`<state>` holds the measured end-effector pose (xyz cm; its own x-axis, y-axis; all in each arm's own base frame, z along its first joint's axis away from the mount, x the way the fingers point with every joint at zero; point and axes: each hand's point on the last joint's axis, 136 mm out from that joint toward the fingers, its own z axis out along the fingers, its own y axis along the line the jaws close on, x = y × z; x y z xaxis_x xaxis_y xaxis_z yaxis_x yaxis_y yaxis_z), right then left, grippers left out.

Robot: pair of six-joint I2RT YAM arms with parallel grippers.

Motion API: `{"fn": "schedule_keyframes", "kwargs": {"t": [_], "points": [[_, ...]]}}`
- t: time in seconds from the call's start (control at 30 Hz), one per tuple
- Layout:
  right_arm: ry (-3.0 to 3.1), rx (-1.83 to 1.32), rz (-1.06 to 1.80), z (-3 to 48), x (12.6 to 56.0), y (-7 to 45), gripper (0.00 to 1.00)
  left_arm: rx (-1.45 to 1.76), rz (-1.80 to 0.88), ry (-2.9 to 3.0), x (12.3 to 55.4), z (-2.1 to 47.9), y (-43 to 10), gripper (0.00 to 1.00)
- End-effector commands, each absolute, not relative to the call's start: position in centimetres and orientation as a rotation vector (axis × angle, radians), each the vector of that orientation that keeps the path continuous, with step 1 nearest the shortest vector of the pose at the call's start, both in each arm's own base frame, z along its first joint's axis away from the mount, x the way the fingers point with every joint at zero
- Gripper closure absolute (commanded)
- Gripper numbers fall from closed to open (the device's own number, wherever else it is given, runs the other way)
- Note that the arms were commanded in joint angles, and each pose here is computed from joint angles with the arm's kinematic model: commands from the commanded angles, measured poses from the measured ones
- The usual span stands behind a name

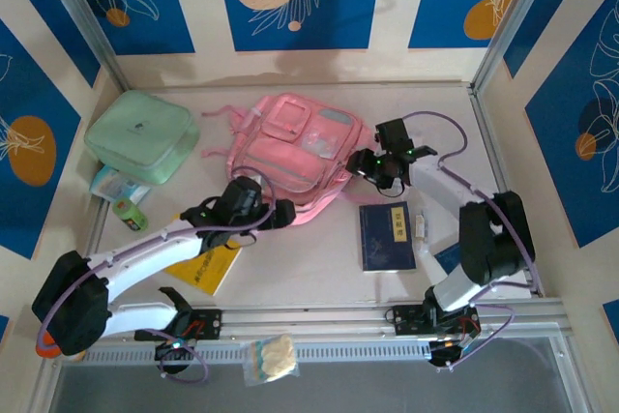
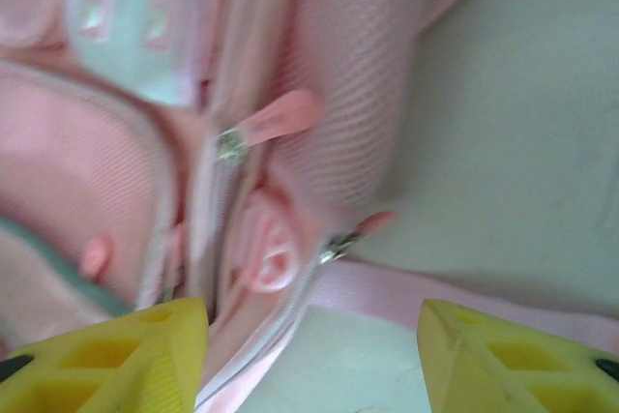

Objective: Pack books, pencil case, and school supplies into a backpack

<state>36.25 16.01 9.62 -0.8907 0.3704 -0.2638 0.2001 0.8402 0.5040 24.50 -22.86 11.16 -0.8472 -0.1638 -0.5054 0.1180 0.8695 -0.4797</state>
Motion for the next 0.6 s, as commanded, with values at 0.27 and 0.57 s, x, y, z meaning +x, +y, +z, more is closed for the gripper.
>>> {"fn": "schedule_keyframes", "kwargs": {"t": [0.27,0.57], "points": [[2.708,0.372,0.792,6.6,43.4,16.8,0.57,-0.114,-0.672,2.46,26.2,8.2,-24.4,0.01],[2.652,0.294,0.885,9.5,43.9,18.1,0.96,-0.14,-0.591,2.446,30.8,7.0,-22.3,0.01]]}}
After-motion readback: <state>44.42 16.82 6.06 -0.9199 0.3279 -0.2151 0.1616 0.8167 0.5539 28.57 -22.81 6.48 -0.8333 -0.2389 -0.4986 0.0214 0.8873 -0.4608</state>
